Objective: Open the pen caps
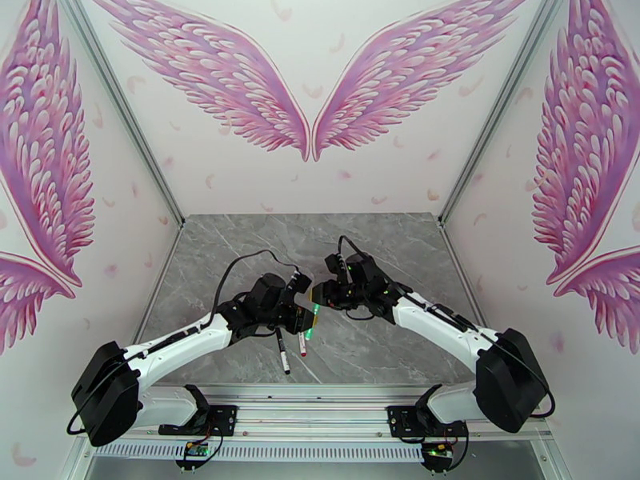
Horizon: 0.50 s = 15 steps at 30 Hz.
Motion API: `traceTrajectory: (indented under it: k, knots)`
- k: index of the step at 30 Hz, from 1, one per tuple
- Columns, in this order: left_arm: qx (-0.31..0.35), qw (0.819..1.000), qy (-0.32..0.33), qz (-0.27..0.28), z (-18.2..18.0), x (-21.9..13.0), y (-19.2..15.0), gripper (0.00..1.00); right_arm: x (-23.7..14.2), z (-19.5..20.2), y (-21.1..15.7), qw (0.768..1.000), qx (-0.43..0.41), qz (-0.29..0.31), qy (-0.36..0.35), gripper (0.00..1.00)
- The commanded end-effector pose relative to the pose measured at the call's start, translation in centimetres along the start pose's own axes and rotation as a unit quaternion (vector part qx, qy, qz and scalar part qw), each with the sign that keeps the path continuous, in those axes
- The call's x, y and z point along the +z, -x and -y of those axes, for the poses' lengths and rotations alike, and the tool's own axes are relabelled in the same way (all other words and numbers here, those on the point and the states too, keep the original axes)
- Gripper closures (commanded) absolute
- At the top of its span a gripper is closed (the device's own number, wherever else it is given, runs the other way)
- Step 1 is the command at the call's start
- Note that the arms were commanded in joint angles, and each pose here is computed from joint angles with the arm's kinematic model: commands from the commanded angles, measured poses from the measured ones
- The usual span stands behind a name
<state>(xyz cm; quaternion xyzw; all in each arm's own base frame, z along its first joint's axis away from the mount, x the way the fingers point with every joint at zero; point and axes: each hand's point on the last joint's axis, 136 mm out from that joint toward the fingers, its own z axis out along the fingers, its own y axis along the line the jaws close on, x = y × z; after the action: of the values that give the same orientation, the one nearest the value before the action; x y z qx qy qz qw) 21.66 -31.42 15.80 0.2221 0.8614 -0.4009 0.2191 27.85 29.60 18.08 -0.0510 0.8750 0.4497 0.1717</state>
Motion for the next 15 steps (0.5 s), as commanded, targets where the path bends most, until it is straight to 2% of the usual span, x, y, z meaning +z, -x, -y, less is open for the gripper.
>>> traceTrajectory:
  k: [1, 11, 15]
  knots:
    - [0.016, 1.0, -0.017, 0.007, 1.21, -0.27, 0.81, 0.84, -0.01, -0.9, 0.76, 1.0, -0.013, 0.008, 0.003, 0.68]
    - [0.014, 1.0, -0.017, 0.008, 1.21, -0.29, 0.83, 0.84, 0.02, -0.65, 0.63, 1.0, -0.013, 0.007, -0.002, 0.8]
    - [0.01, 0.999, -0.027, 0.021, 1.42, -0.38, 1.1, 0.75, -0.41, -1.39, 0.76, 1.0, -0.014, 0.011, 0.009, 0.82]
